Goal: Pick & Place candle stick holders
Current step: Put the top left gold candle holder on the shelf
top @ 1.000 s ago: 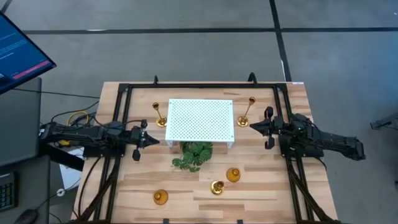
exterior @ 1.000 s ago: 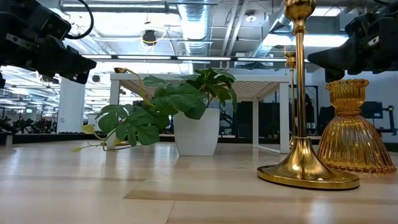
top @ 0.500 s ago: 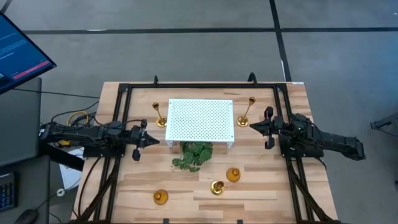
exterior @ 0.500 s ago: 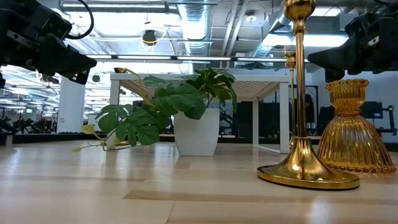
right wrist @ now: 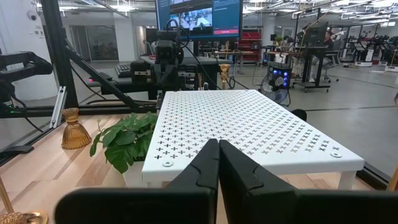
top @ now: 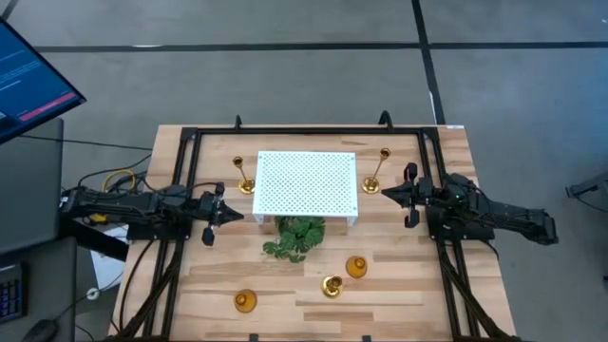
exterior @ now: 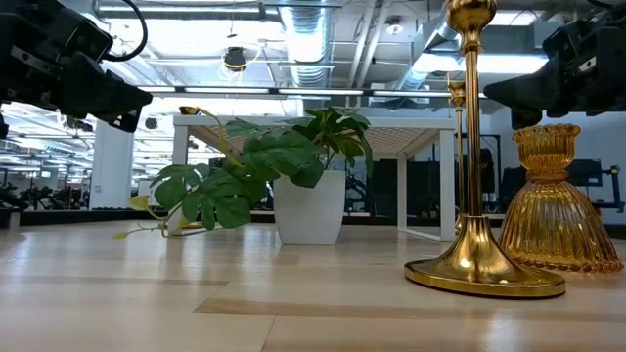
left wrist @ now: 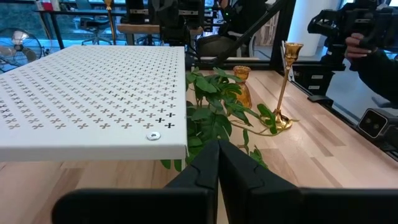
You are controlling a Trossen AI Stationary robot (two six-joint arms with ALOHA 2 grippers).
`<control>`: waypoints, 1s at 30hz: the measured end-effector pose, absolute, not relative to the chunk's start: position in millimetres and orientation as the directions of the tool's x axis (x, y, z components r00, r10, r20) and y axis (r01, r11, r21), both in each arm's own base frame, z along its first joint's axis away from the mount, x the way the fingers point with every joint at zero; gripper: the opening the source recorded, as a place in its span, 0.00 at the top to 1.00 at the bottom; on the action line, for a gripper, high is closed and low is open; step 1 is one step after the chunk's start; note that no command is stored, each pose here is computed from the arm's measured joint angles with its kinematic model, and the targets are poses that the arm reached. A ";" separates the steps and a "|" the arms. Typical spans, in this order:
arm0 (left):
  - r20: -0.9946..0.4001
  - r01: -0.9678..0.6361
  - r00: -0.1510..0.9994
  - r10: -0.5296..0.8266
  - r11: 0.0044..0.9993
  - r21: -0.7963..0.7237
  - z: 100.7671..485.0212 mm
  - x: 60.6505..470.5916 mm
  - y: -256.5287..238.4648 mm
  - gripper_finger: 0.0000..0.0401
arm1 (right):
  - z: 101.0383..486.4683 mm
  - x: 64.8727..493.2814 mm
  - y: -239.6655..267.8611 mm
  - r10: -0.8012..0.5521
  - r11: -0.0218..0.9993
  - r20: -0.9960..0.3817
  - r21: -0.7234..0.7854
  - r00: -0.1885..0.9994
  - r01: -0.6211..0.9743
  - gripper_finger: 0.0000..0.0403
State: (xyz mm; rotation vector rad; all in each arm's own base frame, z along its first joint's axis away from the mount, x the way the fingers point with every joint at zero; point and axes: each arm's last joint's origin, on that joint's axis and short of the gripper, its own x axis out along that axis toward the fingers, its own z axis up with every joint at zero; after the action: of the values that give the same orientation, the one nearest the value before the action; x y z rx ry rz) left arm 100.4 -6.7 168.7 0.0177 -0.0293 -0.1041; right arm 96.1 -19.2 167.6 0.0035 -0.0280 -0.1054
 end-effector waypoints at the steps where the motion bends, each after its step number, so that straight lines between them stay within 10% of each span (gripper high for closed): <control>1: 0.029 0.104 0.994 -0.104 0.994 0.019 168.8 100.4 -6.7 0.98 | 167.5 96.1 -19.2 -0.105 0.994 0.027 0.005 0.994 0.105 1.00; 10: 0.068 0.097 0.993 -0.098 0.995 0.021 172.6 100.2 -6.5 0.98 | 167.6 96.1 -19.2 -0.105 0.994 0.027 0.005 0.994 0.105 1.00; 20: -0.020 -0.405 0.914 0.406 0.914 0.028 164.5 101.2 7.9 0.98 | 167.5 96.1 -19.3 -0.107 0.994 0.027 0.005 0.994 0.106 1.00; 30: -0.146 -0.498 0.848 0.510 0.860 0.113 151.8 108.2 10.5 0.98 | 167.5 96.1 -19.3 -0.106 0.994 0.028 0.004 0.994 0.106 1.00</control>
State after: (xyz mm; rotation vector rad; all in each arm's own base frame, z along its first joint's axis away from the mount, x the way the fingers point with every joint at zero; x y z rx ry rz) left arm 108.2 10.5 151.8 0.0717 0.1734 0.5318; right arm 96.1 -19.3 167.5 0.0020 -0.0277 -0.1066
